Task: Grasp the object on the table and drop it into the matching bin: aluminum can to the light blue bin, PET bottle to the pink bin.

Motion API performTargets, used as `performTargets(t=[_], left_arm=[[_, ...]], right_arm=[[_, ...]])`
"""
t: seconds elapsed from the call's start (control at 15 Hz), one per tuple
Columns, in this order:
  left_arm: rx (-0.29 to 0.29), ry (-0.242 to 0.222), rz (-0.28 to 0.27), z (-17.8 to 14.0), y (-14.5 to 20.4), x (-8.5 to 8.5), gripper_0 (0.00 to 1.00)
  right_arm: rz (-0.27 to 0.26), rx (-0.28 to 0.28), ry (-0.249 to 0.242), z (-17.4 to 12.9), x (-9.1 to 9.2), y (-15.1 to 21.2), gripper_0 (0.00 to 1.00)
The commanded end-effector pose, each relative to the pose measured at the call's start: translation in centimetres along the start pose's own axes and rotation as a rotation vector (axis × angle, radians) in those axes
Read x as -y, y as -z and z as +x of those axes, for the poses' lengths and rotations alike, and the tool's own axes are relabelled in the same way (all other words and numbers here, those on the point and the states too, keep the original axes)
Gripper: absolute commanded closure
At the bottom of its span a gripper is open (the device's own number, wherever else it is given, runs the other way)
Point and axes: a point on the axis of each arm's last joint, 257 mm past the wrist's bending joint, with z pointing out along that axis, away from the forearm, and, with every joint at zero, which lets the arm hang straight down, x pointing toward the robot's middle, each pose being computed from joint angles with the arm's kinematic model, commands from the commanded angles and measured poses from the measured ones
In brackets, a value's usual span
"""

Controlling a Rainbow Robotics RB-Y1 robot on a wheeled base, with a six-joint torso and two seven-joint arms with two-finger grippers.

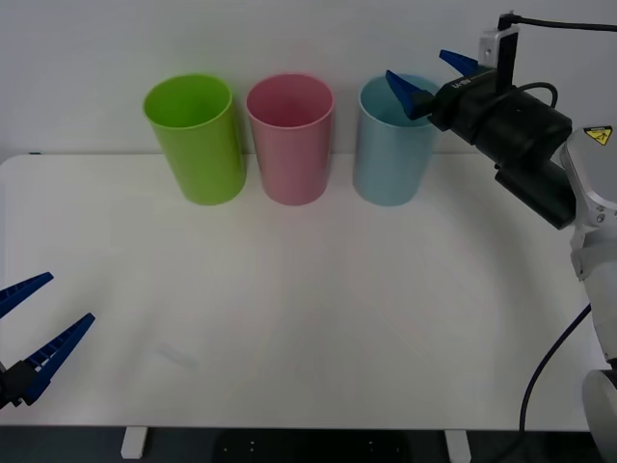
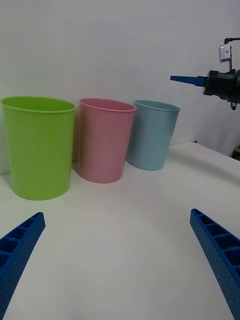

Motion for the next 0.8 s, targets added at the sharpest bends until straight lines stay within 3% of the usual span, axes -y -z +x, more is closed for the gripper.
performTargets(t=[0.07, 0.47, 0.8], left_arm=[[0.0, 0.0, 0.0, 0.0, 0.0, 0.0, 0.0], [0.0, 0.0, 0.0, 0.0, 0.0, 0.0, 0.0], [0.0, 0.0, 0.0, 0.0, 0.0, 0.0, 0.0]], right_arm=[[-0.061, 0.0, 0.005, 0.5, -1.6, 2.7, 0.0], [-0.143, -0.024, 0.047, 2.4, -4.1, 10.3, 0.0], [-0.228, -0.057, 0.14, 4.4, -5.7, 16.2, 0.0]])
